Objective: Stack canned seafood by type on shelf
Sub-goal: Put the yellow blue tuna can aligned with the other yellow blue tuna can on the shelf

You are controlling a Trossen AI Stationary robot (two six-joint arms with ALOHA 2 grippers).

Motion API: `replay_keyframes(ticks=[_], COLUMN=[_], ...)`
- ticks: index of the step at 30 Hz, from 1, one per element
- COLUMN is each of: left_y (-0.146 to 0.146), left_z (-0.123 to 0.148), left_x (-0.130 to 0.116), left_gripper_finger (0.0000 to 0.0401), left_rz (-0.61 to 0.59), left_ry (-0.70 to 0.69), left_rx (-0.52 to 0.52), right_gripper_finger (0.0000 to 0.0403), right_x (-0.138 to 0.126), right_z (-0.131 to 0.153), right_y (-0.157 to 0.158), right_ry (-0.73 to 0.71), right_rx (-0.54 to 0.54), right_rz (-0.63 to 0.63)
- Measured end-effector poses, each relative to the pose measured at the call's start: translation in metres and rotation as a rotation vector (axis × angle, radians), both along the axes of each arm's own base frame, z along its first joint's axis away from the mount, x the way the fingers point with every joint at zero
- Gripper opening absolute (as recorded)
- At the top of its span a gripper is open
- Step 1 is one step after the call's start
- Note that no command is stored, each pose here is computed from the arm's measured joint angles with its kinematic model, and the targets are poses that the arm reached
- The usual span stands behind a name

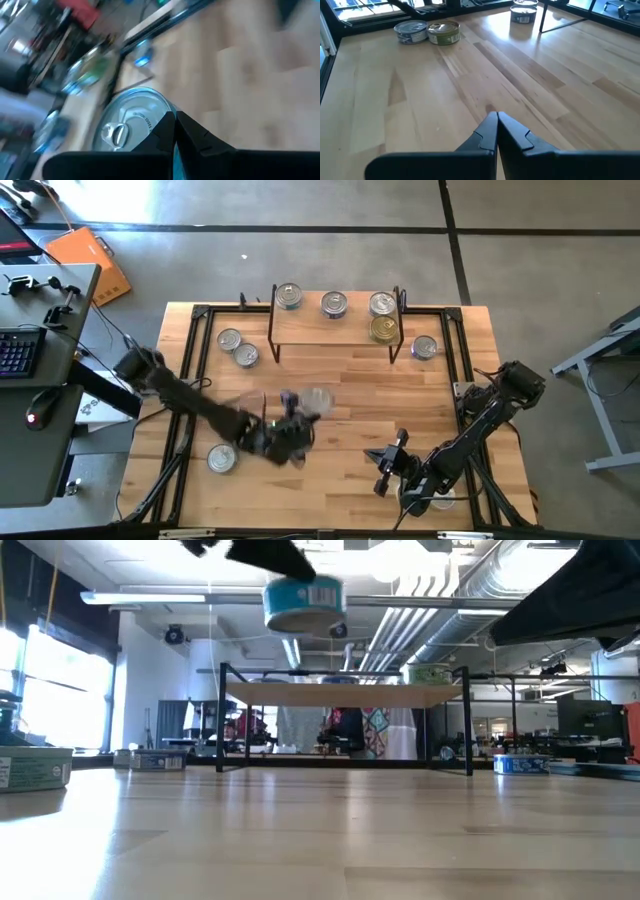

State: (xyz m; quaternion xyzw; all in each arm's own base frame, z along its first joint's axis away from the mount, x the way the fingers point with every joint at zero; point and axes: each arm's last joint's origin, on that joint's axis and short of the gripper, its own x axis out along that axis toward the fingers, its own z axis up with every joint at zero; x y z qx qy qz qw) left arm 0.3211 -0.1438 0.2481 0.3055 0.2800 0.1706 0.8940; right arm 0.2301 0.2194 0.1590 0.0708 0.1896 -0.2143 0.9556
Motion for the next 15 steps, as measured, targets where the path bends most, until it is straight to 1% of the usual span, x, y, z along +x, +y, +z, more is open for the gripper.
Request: replay_keyframes(ticks=[3,7,11,15], left_y=[0.037,0.094,0.154,0.204], left_z=[0.016,0.031,0.039,0.035], left_x=[-0.002,-0.005,-0.006,-0.009], left_gripper_finger=[0.0,0.0,0.0,0.0], left_rz=[0.102,0.25,0.334,0.404], left_ry=[0.008,0.029,0.038,0.057], left_rx=[-0.005,-0.017,-0.118,-0.2], right_gripper_finger=[0.0,0.0,0.0,0.0], right_x=[0.001,0.001,0.001,0.001], right_z=[0.0,0.0,0.0,0.0], right_y=[-0.001,-0.001,-0.001,-0.001], right_ry=[-0.001,-0.003,-0.004,-0.003], right_rx=[0.003,0.005,0.006,0.005], right_rz=[-0.006,-0.006,-0.005,-0.004])
